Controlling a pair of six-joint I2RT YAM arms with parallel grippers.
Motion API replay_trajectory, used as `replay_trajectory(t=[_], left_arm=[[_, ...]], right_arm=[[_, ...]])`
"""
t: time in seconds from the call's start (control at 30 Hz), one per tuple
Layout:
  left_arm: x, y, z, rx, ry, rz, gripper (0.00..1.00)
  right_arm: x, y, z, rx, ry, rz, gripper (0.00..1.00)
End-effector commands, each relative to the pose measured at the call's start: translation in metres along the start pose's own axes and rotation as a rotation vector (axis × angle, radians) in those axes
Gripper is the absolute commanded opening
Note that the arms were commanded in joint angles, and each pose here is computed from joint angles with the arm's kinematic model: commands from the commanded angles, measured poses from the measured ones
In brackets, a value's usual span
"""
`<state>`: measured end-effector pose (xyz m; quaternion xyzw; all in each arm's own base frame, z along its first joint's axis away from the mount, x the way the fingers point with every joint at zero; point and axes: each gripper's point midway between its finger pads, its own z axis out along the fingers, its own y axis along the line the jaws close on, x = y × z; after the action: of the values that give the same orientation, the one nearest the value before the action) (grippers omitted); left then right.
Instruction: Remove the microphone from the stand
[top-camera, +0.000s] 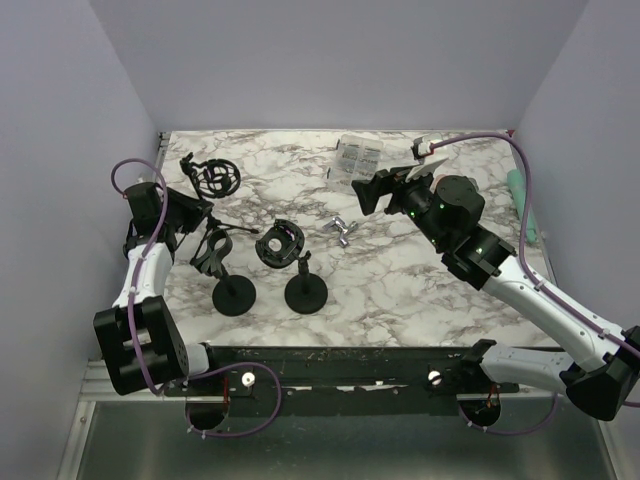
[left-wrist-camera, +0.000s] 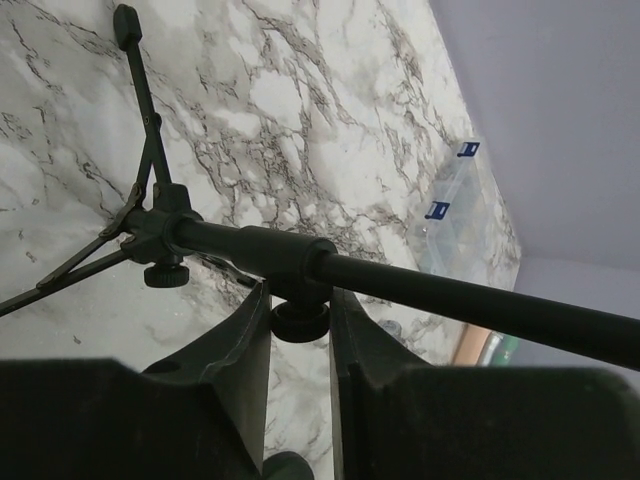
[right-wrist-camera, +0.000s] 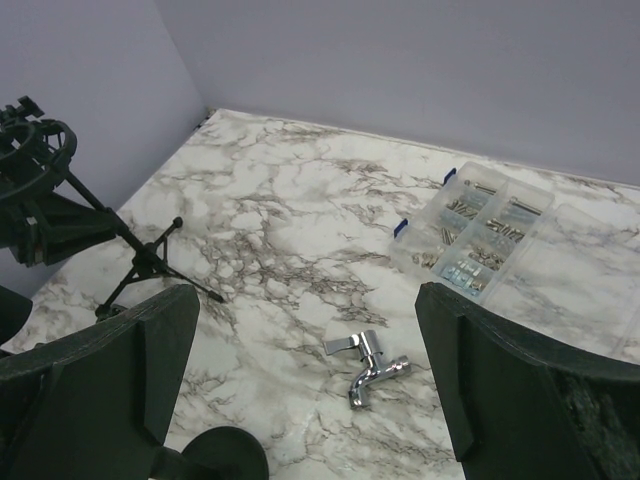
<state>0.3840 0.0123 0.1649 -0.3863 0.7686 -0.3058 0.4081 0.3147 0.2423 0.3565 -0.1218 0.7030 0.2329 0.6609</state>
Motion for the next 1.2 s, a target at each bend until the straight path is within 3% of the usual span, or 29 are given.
replay_trajectory(t=[0.0, 0.1, 0.47, 0.73, 1.0, 1.1, 1.17], left_arm=[[-0.003, -0.005, 0.005, 0.045, -0.035, -0.021, 0.15], [0.002, -0.002, 0.007, 0.08, -0.048, -0.058, 0.0], [0.017, 0.004, 0.013, 0.253, -0.09, -0.184, 0.0], [0.03, 0.016, 0.024, 0.33, -0.068, -0.371, 0.0], [0.028, 0.014, 0.024, 0.335, -0.073, -0.355, 0.0], [0.029, 0.012, 0.023, 0.265, -0.06, -0.285, 0.33], [0.025, 0.01, 0.018, 0.211, -0.074, -0.209, 0.49]], right_arm=[[0.002, -0.001, 0.003, 0.017, -0.014, -0.009, 1.0], [0.004, -0.002, 0.004, 0.019, -0.012, -0.01, 1.0], [0.004, 0.0, 0.003, 0.011, -0.015, -0.004, 1.0], [0.006, 0.001, 0.003, 0.007, -0.018, -0.002, 1.0], [0.007, 0.001, 0.004, 0.007, -0.015, -0.003, 1.0], [0.007, 0.001, 0.004, 0.008, -0.014, -0.004, 1.0], [0.008, 0.001, 0.005, 0.008, -0.012, -0.004, 1.0]])
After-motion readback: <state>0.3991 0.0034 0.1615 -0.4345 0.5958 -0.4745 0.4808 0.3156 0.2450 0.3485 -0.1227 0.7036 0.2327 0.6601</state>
